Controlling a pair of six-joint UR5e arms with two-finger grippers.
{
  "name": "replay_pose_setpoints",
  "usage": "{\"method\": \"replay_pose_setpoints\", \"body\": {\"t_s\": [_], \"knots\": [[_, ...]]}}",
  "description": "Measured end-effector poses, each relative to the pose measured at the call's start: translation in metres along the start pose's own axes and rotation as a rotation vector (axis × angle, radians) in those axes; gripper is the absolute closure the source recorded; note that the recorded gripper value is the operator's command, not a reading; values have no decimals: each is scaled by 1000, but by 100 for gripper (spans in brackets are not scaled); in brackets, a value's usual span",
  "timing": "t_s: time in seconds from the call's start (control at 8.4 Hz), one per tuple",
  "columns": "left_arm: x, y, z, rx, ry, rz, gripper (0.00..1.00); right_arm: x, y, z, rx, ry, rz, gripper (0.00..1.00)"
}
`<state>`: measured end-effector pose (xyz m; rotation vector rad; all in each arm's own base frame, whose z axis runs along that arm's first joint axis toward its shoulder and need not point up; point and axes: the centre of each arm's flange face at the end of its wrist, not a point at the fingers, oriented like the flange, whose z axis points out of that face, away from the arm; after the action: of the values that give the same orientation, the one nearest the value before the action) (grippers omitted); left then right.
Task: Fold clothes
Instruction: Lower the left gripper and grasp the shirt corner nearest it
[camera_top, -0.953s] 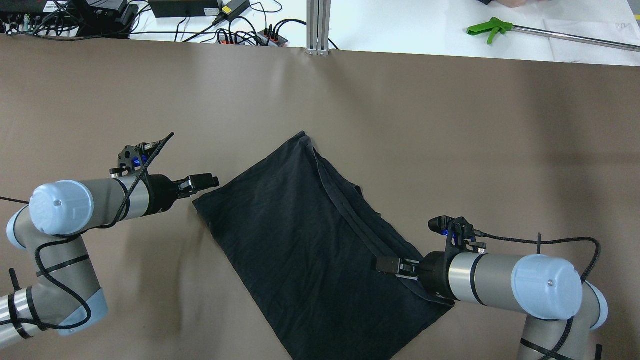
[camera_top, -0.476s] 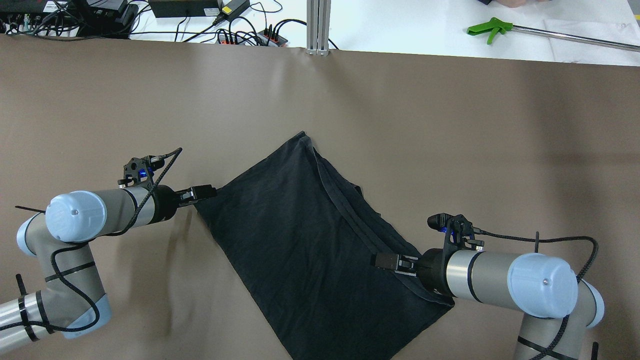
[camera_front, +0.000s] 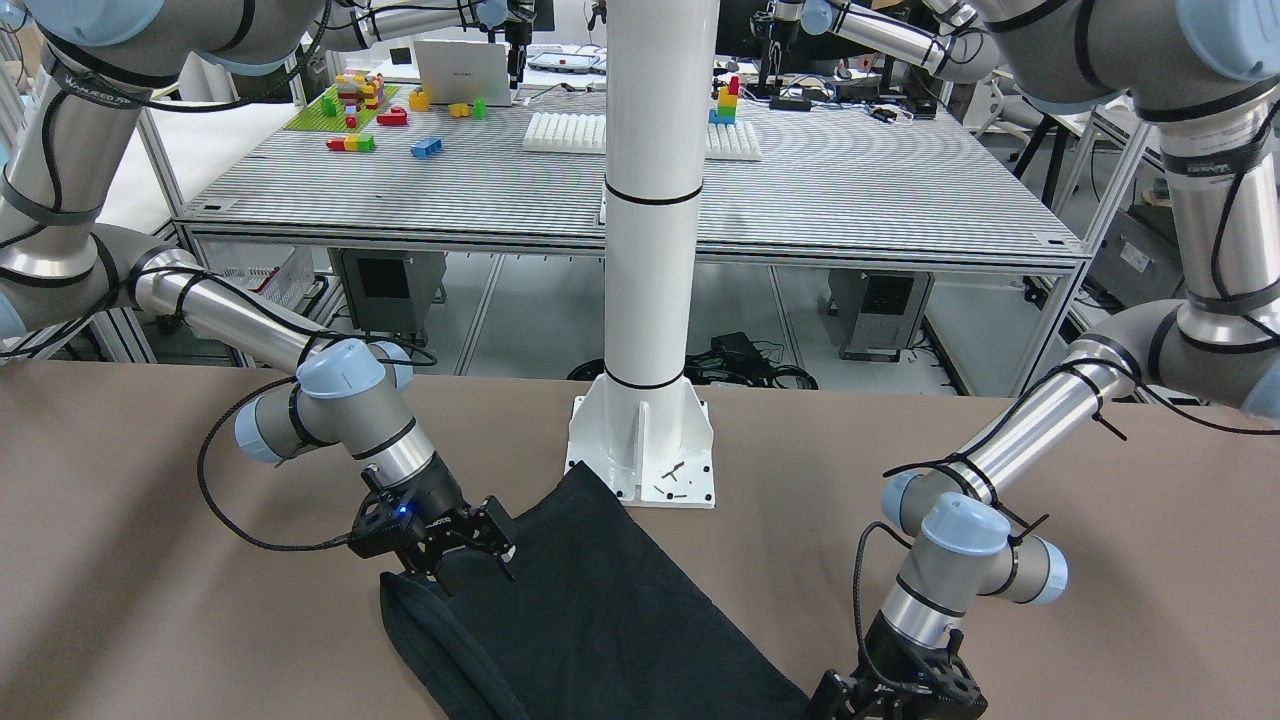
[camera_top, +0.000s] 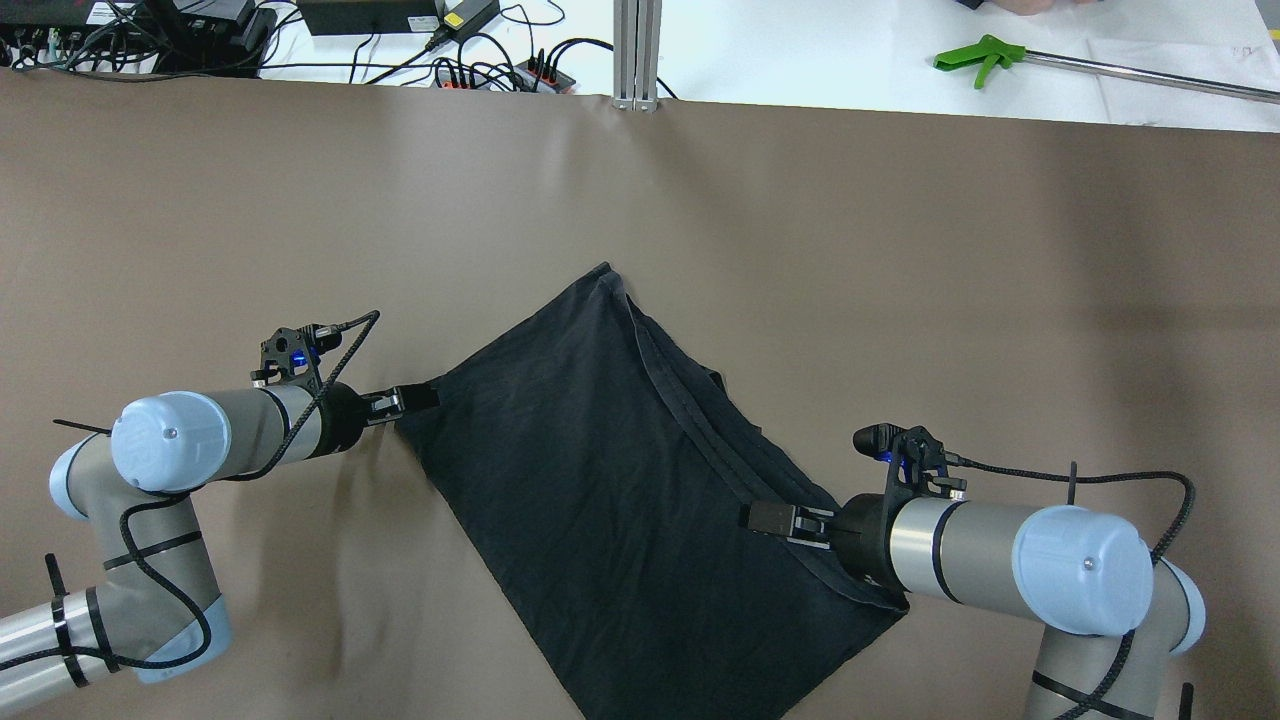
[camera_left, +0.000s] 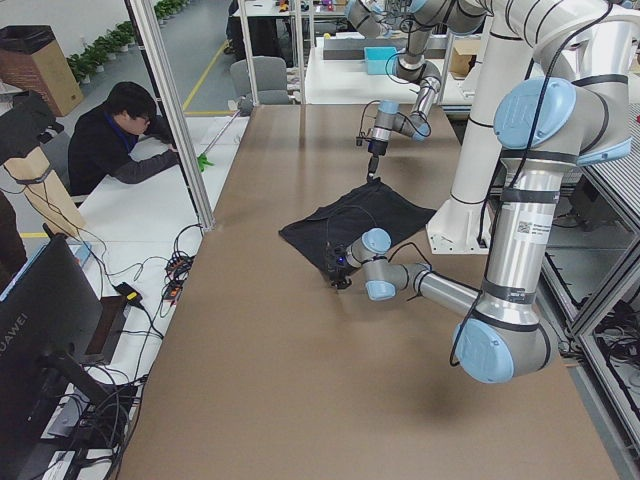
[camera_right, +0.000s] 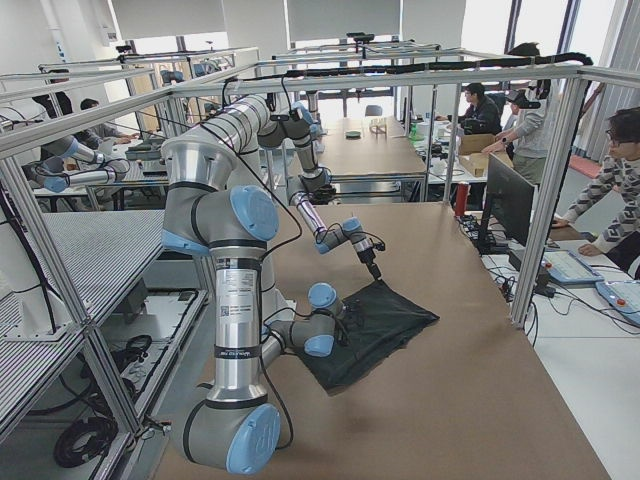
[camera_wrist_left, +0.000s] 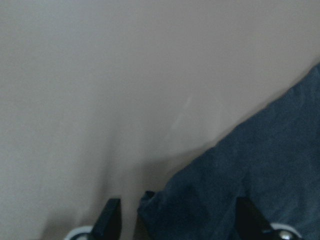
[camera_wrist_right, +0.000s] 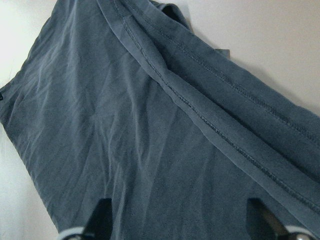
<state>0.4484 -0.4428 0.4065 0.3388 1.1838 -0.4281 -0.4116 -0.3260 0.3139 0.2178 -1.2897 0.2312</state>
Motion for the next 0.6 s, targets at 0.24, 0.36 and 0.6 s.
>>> {"method": "replay_pose_setpoints", "body": {"t_s": [0.24,0.36,0.6], "knots": [[2,1,-2,-13,5,1,100,0,0,0,2,-1,0,6],[2,1,-5,-40,7,0,100,-1,0,0,2,-1,0,6],[2,-9,-11,-79,12,-6,100,-1,0,0,3,-1,0,6]]}}
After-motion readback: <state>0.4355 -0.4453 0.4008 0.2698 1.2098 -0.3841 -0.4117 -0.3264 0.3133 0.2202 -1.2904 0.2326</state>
